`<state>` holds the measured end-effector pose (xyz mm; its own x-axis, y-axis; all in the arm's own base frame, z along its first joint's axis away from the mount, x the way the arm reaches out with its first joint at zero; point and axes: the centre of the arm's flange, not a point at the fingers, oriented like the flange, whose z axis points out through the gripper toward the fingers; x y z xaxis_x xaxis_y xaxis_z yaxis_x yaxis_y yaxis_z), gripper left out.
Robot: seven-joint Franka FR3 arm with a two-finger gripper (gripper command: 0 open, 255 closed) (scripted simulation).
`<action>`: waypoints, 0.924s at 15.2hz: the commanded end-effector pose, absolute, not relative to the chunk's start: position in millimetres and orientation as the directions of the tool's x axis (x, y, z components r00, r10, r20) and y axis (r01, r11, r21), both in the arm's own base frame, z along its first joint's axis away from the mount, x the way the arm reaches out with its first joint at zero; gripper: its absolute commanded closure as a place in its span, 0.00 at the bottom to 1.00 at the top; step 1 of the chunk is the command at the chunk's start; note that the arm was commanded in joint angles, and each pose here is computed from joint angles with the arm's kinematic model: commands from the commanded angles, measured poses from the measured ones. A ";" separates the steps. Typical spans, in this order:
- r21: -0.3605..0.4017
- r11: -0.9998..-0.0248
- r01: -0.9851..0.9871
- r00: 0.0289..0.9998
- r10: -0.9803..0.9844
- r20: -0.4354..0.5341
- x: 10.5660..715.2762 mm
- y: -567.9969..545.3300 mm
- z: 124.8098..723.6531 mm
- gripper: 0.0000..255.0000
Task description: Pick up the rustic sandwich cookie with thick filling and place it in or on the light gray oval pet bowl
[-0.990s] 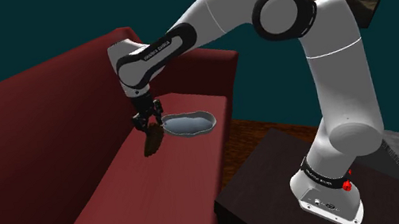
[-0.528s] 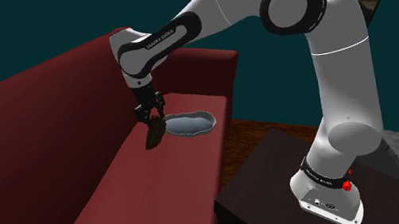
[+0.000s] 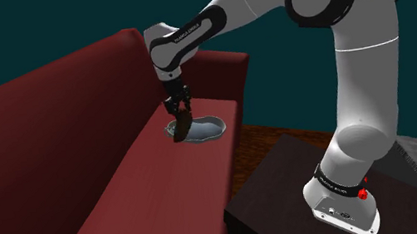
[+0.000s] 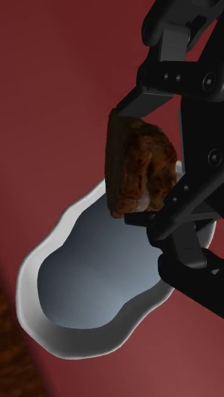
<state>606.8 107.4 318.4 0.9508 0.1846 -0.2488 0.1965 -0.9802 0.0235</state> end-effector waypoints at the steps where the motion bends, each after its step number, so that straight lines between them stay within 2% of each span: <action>1: 0.023 -0.980 0.198 0.951 0.186 -0.248 604.3 81.4 321.2 1.00; 7: 0.023 -0.980 0.198 0.951 0.186 -0.248 598.9 6.5 324.8 1.00; 14: 0.023 -0.980 0.198 0.951 0.186 -0.248 598.9 6.5 287.8 1.00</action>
